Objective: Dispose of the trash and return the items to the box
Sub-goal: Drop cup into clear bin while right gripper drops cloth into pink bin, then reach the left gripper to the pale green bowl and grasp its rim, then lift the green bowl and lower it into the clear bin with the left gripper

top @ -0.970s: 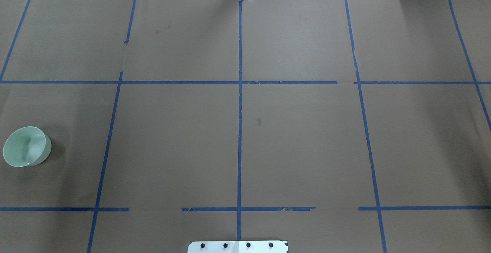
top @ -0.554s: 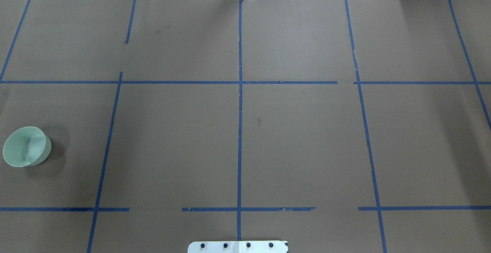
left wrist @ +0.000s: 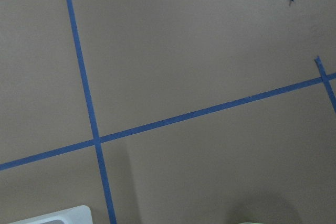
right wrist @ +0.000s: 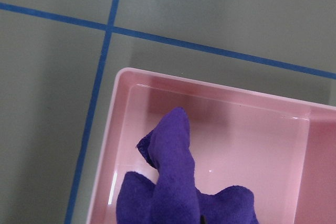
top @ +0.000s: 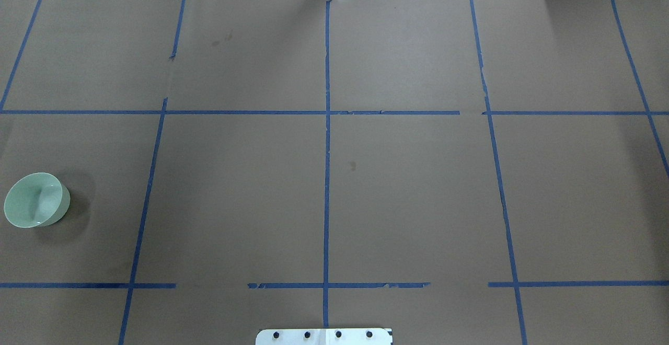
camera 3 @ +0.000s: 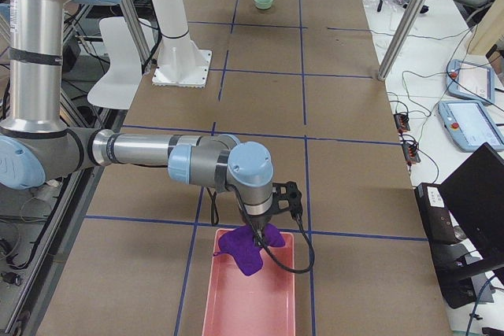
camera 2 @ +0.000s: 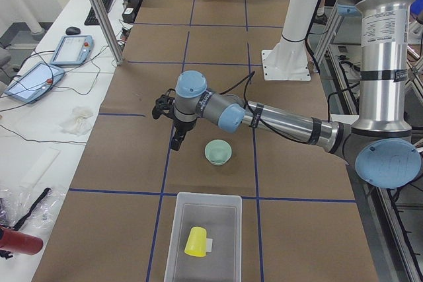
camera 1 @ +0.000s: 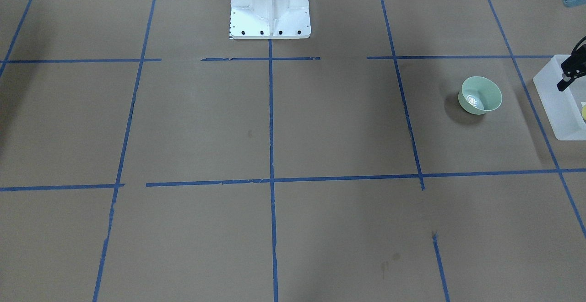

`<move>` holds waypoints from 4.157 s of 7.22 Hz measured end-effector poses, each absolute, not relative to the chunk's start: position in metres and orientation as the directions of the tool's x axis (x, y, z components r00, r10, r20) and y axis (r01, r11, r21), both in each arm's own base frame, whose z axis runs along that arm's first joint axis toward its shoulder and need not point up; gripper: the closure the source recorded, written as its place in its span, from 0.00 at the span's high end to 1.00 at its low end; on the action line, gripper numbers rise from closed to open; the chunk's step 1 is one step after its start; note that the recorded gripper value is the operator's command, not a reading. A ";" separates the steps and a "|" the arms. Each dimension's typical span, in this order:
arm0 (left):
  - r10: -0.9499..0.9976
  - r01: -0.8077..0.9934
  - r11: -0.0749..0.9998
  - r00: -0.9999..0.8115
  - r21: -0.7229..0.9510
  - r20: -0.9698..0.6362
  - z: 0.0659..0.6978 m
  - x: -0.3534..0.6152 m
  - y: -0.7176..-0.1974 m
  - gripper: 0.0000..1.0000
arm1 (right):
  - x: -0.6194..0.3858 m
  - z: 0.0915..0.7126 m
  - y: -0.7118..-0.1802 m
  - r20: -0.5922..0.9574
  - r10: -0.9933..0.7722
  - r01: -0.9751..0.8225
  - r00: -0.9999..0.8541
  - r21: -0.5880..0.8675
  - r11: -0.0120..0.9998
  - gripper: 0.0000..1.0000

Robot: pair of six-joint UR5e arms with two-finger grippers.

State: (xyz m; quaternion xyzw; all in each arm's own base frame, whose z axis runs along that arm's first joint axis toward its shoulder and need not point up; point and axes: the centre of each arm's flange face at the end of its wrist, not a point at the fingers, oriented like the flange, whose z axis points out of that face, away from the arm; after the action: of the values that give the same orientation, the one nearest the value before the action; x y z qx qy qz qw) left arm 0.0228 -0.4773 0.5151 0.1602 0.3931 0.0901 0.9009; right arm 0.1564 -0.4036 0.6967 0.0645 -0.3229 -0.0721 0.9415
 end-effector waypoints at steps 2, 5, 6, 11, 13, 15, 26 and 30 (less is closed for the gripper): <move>0.286 -0.052 0.937 0.681 0.345 -0.674 0.525 0.036 -0.476 1.00 | 0.160 0.753 -0.404 0.578 -0.200 0.093 0.791 0.210 0.973 1.00; 0.251 -0.002 0.939 0.689 0.345 -0.680 0.557 0.072 -0.447 1.00 | 0.169 0.759 -0.409 0.582 -0.190 0.064 0.791 0.230 0.971 1.00; 0.234 0.030 0.939 0.677 0.344 -0.698 0.578 0.089 -0.427 0.99 | 0.175 0.753 -0.410 0.604 -0.178 0.037 0.777 0.239 0.970 1.00; 0.182 0.049 0.958 0.658 0.283 -0.731 0.644 0.146 -0.376 0.89 | 0.194 0.630 -0.427 0.718 -0.014 -0.133 0.696 0.148 0.980 1.00; 0.160 0.042 0.968 0.655 0.247 -0.739 0.652 0.156 -0.370 0.60 | 0.181 0.586 -0.432 0.737 0.040 -0.183 0.675 0.114 0.977 1.00; 0.137 0.041 0.976 0.646 0.213 -0.751 0.652 0.170 -0.365 0.18 | 0.159 0.559 -0.439 0.749 0.051 -0.191 0.661 0.101 0.976 1.00; 0.063 0.121 0.982 0.513 0.145 -0.856 0.621 0.074 -0.386 0.00 | 0.132 0.535 -0.446 0.746 0.000 -0.150 0.665 0.134 0.980 1.00; 0.041 0.166 0.968 0.639 0.190 -0.768 0.672 -0.056 -0.417 0.00 | 0.125 0.537 -0.447 0.744 0.003 -0.141 0.668 0.123 0.982 1.00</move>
State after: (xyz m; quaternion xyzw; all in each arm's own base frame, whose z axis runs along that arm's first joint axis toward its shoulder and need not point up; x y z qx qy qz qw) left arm -0.0557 -0.4172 0.6721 0.1221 0.4232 -0.0348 0.8971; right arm 0.1252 -0.4473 0.5374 0.0852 -0.4056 0.0394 0.9092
